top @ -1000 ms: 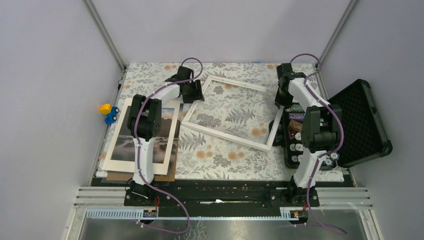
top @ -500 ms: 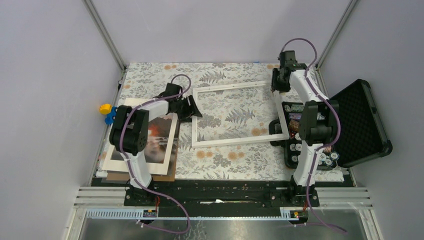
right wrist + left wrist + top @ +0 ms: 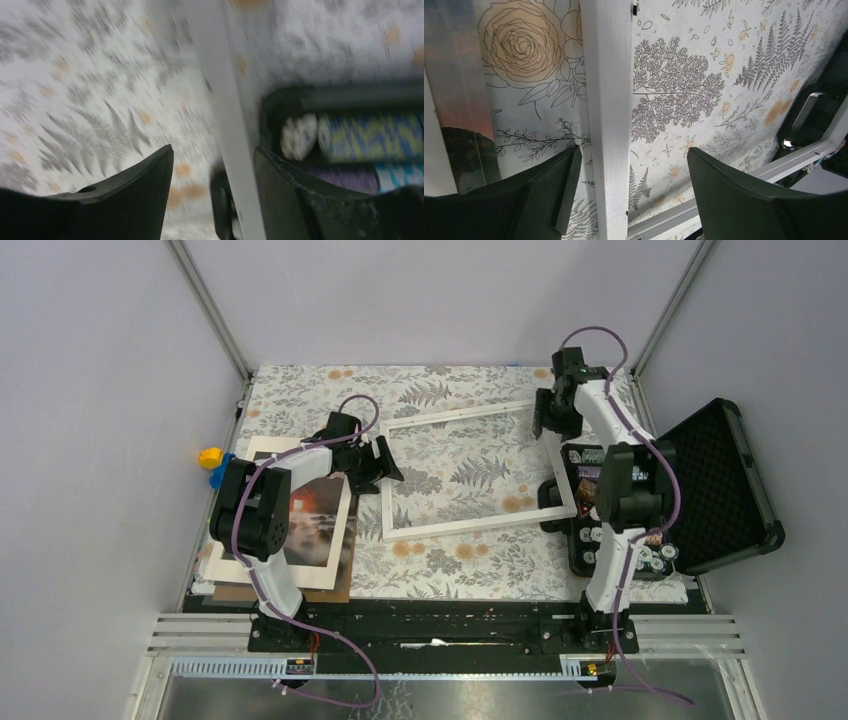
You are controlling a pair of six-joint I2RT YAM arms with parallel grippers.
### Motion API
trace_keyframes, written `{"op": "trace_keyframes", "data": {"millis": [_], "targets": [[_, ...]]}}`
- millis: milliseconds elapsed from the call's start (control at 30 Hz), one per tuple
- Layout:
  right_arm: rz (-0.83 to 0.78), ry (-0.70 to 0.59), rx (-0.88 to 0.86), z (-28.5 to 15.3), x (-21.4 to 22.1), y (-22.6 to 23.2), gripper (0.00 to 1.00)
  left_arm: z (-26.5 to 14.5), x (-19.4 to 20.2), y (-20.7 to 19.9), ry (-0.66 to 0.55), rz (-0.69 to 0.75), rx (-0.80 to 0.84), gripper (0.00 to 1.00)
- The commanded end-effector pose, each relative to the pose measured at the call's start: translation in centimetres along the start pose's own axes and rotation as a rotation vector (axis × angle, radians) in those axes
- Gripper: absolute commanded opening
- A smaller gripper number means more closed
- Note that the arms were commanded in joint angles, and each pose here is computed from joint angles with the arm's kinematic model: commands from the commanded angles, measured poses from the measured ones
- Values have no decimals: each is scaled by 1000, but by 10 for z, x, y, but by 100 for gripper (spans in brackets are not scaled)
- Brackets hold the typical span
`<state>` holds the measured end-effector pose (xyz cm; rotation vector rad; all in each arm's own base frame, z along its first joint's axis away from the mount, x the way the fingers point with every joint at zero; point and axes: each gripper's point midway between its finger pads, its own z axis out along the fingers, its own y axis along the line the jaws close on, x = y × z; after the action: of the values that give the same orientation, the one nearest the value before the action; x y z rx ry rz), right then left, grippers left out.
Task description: Put the photo into the frame
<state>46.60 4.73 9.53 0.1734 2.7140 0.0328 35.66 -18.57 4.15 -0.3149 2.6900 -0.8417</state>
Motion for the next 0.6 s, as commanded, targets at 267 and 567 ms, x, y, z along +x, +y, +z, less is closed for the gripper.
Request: {"op": "trace_keyframes", "data": {"millis": [267,567], "targets": [[-13,37,160,-59,70,-43,50,-6,-9,-16,-26,55,81,84],[-46,97,163,-43,90,-46,49,-3,-9,-15,-23,52,77,84]]}}
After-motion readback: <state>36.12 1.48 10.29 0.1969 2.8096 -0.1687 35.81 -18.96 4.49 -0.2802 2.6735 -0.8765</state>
